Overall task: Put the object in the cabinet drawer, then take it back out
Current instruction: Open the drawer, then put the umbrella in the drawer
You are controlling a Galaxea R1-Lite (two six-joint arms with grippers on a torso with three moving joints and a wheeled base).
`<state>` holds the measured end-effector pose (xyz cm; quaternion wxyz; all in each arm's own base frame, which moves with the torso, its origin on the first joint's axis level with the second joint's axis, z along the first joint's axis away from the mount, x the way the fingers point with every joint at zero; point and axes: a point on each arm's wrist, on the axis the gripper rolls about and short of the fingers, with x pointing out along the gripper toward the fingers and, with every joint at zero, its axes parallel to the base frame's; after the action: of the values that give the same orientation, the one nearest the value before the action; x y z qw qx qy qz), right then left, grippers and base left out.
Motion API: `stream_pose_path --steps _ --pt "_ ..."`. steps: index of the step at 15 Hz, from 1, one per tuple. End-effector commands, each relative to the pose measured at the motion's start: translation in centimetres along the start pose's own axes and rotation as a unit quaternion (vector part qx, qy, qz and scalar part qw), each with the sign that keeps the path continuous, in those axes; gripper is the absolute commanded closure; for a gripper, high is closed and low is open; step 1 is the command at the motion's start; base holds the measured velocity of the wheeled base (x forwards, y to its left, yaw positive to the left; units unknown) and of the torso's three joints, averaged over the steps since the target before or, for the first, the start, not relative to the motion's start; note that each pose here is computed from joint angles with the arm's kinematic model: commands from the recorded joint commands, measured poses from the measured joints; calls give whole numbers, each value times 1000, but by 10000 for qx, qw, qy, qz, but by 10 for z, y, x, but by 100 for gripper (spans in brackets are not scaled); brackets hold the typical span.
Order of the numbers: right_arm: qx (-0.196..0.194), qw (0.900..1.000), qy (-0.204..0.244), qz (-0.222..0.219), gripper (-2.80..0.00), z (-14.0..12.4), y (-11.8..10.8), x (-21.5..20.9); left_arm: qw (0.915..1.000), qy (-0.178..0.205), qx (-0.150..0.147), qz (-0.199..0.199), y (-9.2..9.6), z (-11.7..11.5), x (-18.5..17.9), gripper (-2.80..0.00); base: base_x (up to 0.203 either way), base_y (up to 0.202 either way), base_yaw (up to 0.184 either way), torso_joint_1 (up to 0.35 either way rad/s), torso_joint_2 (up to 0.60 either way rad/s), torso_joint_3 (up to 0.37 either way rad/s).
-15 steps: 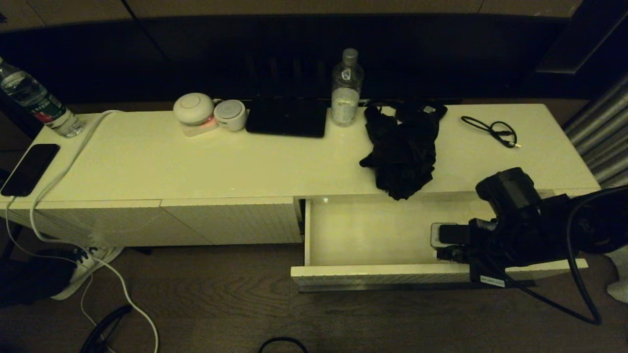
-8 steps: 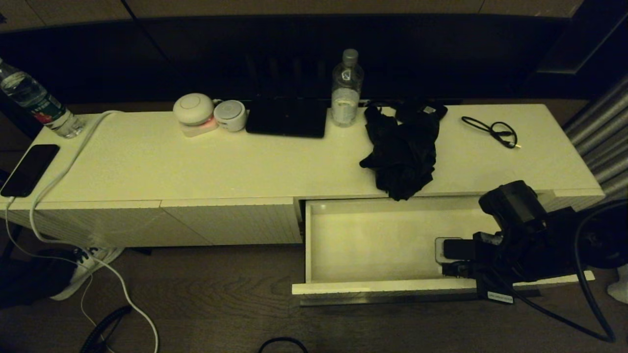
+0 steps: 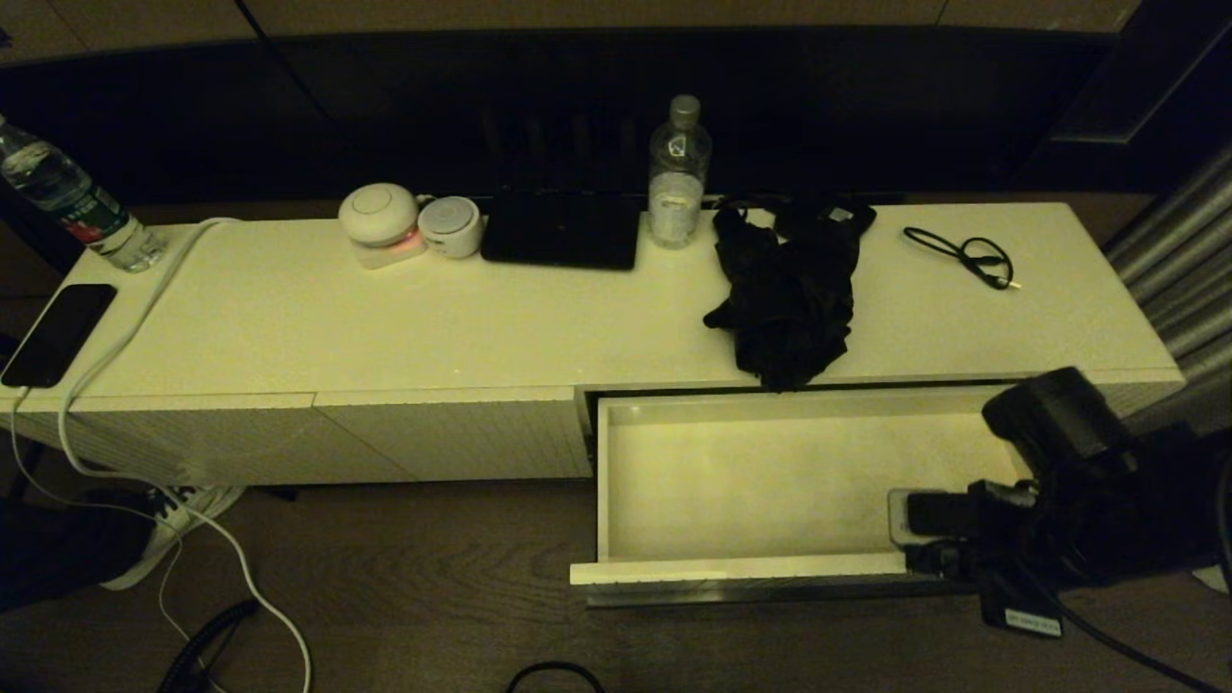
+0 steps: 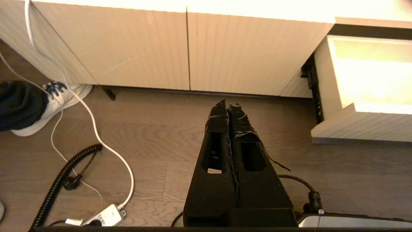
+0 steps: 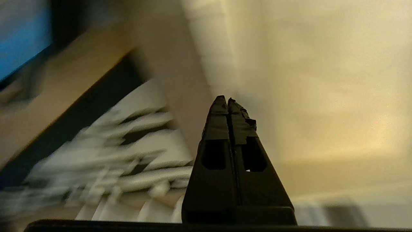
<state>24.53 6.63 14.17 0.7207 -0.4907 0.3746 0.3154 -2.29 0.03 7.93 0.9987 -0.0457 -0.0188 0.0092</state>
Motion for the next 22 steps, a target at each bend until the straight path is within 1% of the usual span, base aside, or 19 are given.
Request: stream_pose_path --steps 1,3,5,6,7,9,11,13,14,15,16,17,18,20,21,22 --pt "166 9969 -427 -645 0 0 -1 -42 10000 -8 -4 6 0 0 0 0 0 0 0 0 0 0" --pt "436 9925 -671 -923 0 -1 3 -67 10000 -8 -4 6 0 0 0 0 0 0 0 0 0 0" --pt "788 9846 -932 -1255 0 -1 9 -92 10000 -8 -4 6 0 0 0 0 0 0 0 0 0 0" --pt "985 9786 -995 -1511 0 0 9 -103 10000 -8 -4 6 0 0 0 0 0 0 0 0 0 0" --pt "1267 9704 -1058 -1761 0 3 7 -111 10000 -8 -4 6 0 0 0 0 0 0 0 0 0 0" --pt "1911 9512 -1247 -2079 0 16 -2 -121 10000 -1 -4 6 0 0 0 0 0 0 0 0 0 0" --pt "2644 9259 -1489 -2249 0 41 -13 -128 10000 -8 -4 6 0 0 0 0 0 0 0 0 0 0" --pt "3338 8968 -1870 -2220 0 68 -23 -132 10000 -8 -4 6 0 0 0 0 0 0 0 0 0 0" --pt "3766 8775 -2034 -2161 0 81 -29 -131 10000 -8 -4 6 0 0 0 0 0 0 0 0 0 0" --pt "4126 8606 -2155 -2066 0 94 -34 -128 10000 -8 -4 6 0 0 0 0 0 0 0 0 0 0" --pt "4490 8438 -2216 -1934 0 106 -36 -122 10000 -8 -4 6 0 0 0 0 0 0 0 0 0 0" --pt "4759 8306 -2244 -1823 0 116 -38 -118 10000 -8 -4 6 0 0 0 0 0 0 0 0 0 0" --pt "5047 8143 -2291 -1726 0 124 -41 -116 10000 -1 -4 7 0 0 0 0 0 0 0 0 0 0" --pt "5642 7784 -2268 -1561 0 138 -49 -108 10000 -8 -4 1 0 0 0 0 0 0 0 0 0 0" --pt "5926 7611 -2176 -1489 0 143 -52 -102 10000 -8 -4 6 0 0 0 0 0 0 0 0 0 0" --pt "6117 7490 -2090 -1455 -280 147 -55 -97 10000 -7 -4 6 0 0 0 0 0 0 0 0 0 0"
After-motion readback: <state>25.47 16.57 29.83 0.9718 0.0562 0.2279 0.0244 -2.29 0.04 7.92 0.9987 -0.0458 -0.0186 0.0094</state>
